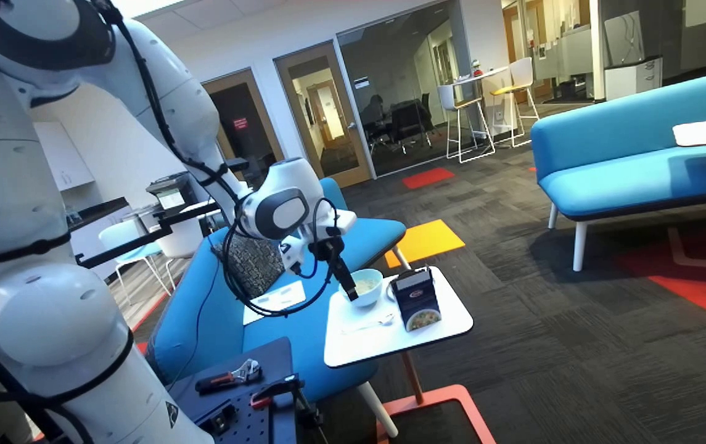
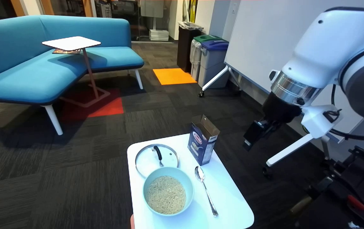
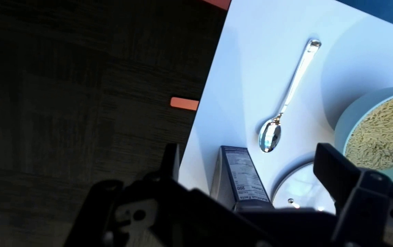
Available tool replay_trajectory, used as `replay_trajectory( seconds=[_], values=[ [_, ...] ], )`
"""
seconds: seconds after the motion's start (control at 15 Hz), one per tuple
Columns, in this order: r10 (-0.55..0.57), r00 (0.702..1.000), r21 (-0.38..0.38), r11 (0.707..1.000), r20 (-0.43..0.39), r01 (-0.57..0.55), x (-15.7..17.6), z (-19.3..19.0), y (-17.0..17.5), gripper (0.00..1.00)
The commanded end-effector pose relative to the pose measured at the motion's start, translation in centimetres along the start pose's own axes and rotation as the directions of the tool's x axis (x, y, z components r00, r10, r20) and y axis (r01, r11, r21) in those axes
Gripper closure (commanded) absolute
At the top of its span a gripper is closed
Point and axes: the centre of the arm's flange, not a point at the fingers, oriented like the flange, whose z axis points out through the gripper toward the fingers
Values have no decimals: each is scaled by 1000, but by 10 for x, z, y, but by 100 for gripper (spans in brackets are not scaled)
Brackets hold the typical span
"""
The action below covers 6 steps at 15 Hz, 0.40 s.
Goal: Remove the spoon from the bowl.
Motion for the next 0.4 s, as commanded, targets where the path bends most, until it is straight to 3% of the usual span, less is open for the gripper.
replay_trajectory(
  seconds=[0.0,0.07,0.33],
  values=[
    [-2,999,-45,999,38,4,-3,-27,-4,0],
    [-6,1000,-32,999,15,7,1,-10,2,0],
    [-7,1000,-30,1000,23,8,1,-10,2,0]
  ],
)
